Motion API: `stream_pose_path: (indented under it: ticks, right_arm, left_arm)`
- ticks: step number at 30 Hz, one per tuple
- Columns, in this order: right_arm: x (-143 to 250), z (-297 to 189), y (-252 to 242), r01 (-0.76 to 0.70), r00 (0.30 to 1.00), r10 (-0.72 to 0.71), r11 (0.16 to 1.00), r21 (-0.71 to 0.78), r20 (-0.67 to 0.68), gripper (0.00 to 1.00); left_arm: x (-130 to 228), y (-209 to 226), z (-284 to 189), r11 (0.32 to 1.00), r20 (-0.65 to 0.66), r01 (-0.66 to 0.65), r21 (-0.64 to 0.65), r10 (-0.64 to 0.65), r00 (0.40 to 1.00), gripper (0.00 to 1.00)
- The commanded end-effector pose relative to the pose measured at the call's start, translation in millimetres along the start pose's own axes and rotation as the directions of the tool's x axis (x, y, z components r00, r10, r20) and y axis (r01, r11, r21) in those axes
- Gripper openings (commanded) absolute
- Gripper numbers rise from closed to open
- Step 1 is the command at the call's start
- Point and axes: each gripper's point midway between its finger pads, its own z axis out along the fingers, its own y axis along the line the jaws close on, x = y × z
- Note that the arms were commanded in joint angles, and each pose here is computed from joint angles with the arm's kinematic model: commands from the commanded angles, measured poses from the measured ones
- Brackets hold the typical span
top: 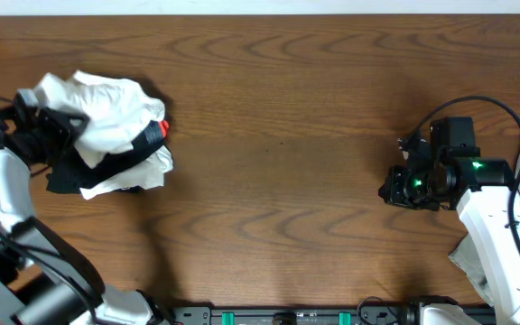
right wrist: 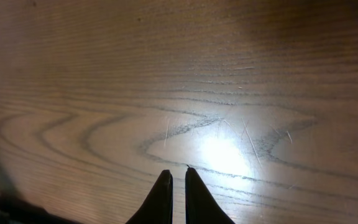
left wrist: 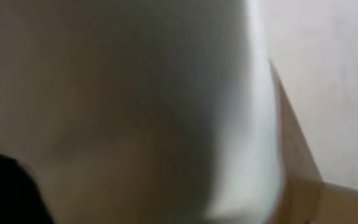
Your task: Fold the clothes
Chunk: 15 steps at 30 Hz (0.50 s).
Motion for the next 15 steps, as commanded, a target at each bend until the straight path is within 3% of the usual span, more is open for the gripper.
stream_pose_path:
  ticks: [1,6,10,15]
  right_arm:
    - [-3.2,-4.2,1.8,0.015,1.0,-0.015,1.0,-0.003,0.015,0.08]
    - [0.4,-4.2,1.1,0.01,1.0,-0.01,1.0,0.0,0.001,0.08]
    - [1.9,-4.2,0.9,0.007,1.0,-0.007,1.0,0.0,-0.006,0.08]
    - [1.8,-4.2,0.9,0.012,1.0,-0.012,1.0,0.0,-0.005,0.08]
  left_arm:
    - [3.6,9.9,-4.6,0.999,-0.029,-0.026,-0.026,0.025,0.999,0.44]
    - [7.8,51.9,-40.3,0.969,0.01,0.033,-0.245,-0.031,0.999,0.62]
    - [0.6,42.0,-79.4,0.969,0.109,0.044,-0.243,-0.018,0.994,0.84]
    - [2.1,-0.6,-122.4,0.981,0.227,-0.02,-0.195,0.065,0.972,0.94]
